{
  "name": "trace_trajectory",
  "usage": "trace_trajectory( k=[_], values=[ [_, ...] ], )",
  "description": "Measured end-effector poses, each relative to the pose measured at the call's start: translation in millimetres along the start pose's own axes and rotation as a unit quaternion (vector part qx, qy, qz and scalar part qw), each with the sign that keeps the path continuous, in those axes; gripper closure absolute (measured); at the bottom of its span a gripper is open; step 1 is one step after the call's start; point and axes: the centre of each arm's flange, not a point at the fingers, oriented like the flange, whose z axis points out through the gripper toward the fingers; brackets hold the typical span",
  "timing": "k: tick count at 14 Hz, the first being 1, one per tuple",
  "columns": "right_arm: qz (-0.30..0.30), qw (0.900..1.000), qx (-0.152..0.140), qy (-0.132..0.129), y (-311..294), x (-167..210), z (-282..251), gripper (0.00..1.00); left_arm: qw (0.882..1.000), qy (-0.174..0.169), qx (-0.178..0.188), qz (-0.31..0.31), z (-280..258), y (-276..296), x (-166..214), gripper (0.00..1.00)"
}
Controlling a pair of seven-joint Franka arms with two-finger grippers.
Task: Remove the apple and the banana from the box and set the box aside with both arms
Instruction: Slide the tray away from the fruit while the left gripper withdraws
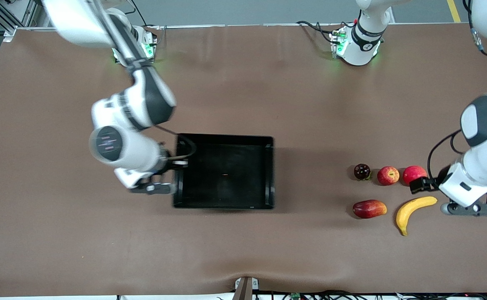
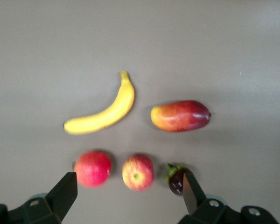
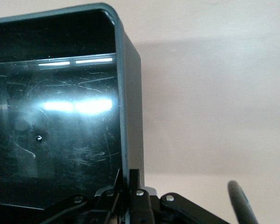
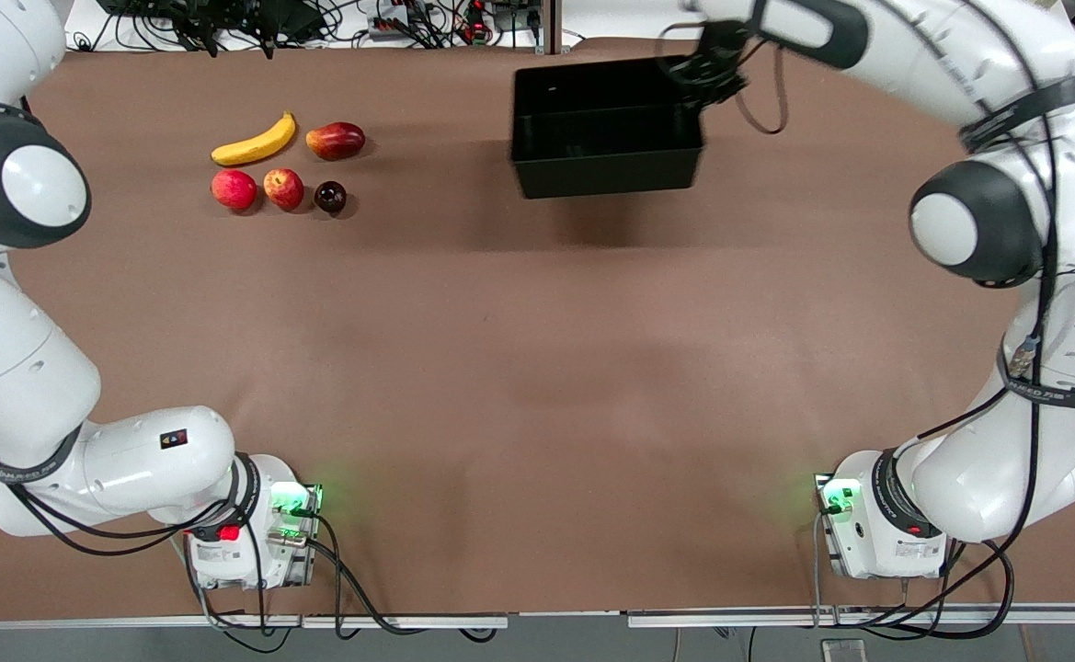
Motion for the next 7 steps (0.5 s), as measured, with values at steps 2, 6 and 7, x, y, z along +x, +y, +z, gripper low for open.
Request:
trace_trajectory(
  k=[2,6,7],
  values=[
    [0.002,1.000,0.004,-0.006,66,12,-11,0.94,1.000,-0.004,0.011,-0.026,-33,10,-15,0.00],
    [-0.017,1.000,0.014,-0.019,221,21,-10,0.94,0.998,0.010,0.026,-0.060,-89,11,-39,0.00],
    [-0.020,1.000,0.011,-0.019,259,20,-10,0.94,0.998,0.016,0.027,-0.061,-97,11,-41,0.00]
  ],
)
